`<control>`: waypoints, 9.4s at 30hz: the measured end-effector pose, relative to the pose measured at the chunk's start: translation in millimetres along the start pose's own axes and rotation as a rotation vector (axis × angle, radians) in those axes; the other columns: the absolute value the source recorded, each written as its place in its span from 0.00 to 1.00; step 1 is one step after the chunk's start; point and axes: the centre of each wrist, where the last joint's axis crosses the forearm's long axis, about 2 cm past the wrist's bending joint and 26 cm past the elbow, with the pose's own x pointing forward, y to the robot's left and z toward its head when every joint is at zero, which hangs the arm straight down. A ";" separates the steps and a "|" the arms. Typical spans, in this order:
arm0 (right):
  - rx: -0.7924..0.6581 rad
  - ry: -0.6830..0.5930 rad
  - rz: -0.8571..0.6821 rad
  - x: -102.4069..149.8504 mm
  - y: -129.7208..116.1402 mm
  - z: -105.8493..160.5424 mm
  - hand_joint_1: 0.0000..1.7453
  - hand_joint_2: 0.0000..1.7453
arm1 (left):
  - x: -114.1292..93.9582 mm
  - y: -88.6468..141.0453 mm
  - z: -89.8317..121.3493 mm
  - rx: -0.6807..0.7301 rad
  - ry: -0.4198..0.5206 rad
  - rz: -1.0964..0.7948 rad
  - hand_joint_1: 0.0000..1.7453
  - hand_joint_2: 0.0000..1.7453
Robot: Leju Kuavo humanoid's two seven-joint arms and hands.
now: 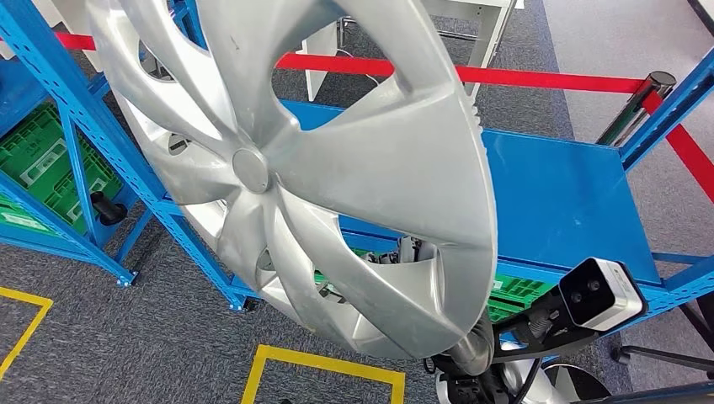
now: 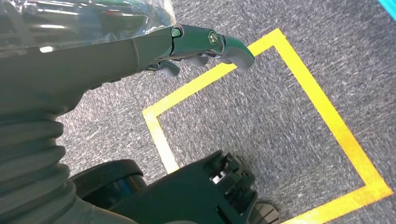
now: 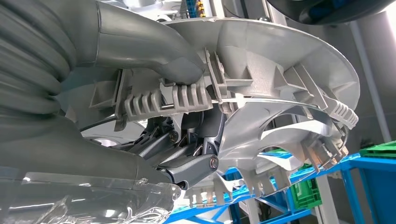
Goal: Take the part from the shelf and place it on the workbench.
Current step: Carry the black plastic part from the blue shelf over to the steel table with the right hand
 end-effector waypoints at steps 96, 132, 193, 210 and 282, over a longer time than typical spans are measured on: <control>-0.251 0.152 0.342 19.3 -8.1 31.8 1.00 1.00 | 1.0 0.0 -0.2 0.027 -0.010 0.073 0.00 1.00; -0.323 0.147 0.355 25.1 -12.0 39.0 1.00 1.00 | 3.2 -1.4 0.0 0.024 -0.006 0.084 0.00 1.00; -0.353 0.145 0.350 26.4 -12.5 41.7 1.00 1.00 | 2.9 -2.6 0.7 0.027 0.002 0.101 0.00 1.00; -0.362 0.145 0.348 26.1 -12.2 42.9 1.00 1.00 | 2.4 -3.4 1.2 0.026 0.003 0.102 0.00 1.00; -0.415 0.169 0.348 24.5 -10.8 50.0 1.00 1.00 | 0.2 -5.9 2.9 0.026 0.031 0.113 0.00 1.00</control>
